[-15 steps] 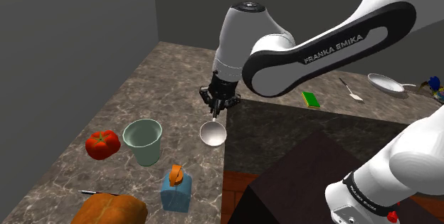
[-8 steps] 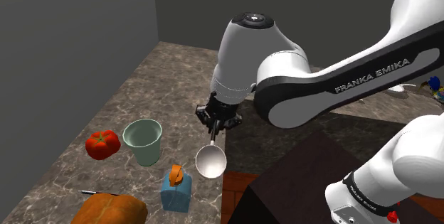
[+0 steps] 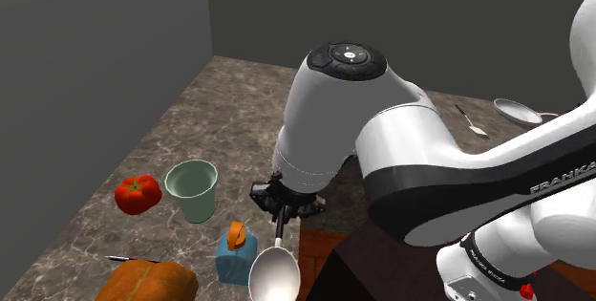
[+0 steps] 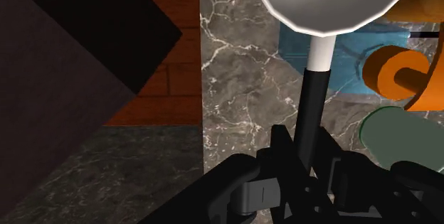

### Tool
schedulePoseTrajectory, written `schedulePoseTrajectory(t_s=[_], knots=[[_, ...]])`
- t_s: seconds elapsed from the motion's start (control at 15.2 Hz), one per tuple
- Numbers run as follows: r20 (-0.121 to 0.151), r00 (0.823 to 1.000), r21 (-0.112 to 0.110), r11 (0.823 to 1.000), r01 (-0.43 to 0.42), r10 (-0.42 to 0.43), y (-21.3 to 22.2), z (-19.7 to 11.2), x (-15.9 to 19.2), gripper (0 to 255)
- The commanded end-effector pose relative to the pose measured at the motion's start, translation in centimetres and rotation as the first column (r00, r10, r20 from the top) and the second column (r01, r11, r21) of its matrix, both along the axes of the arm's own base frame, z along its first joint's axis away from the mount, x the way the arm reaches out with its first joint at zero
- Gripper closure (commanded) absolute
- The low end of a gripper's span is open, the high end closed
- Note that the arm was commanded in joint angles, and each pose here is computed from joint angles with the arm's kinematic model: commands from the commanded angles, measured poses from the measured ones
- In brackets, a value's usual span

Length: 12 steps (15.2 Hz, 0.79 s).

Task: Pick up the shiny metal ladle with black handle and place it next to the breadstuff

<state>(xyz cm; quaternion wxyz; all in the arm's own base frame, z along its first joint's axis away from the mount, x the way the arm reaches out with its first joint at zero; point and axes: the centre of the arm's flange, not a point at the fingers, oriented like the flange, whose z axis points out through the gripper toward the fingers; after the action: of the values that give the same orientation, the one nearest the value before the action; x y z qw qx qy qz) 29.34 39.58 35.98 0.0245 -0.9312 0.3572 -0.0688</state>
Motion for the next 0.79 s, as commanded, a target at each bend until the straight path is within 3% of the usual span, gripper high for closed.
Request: schedulePoseTrajectory(t_s=[0.0,0.73], knots=[[0.0,1.0,0.0,1.0,0.002,-0.002,1.9,0.0,-2.1,255],[0.0,1.0,0.0,1.0,0.002,-0.002,11.5,0.0,-13.0,255]])
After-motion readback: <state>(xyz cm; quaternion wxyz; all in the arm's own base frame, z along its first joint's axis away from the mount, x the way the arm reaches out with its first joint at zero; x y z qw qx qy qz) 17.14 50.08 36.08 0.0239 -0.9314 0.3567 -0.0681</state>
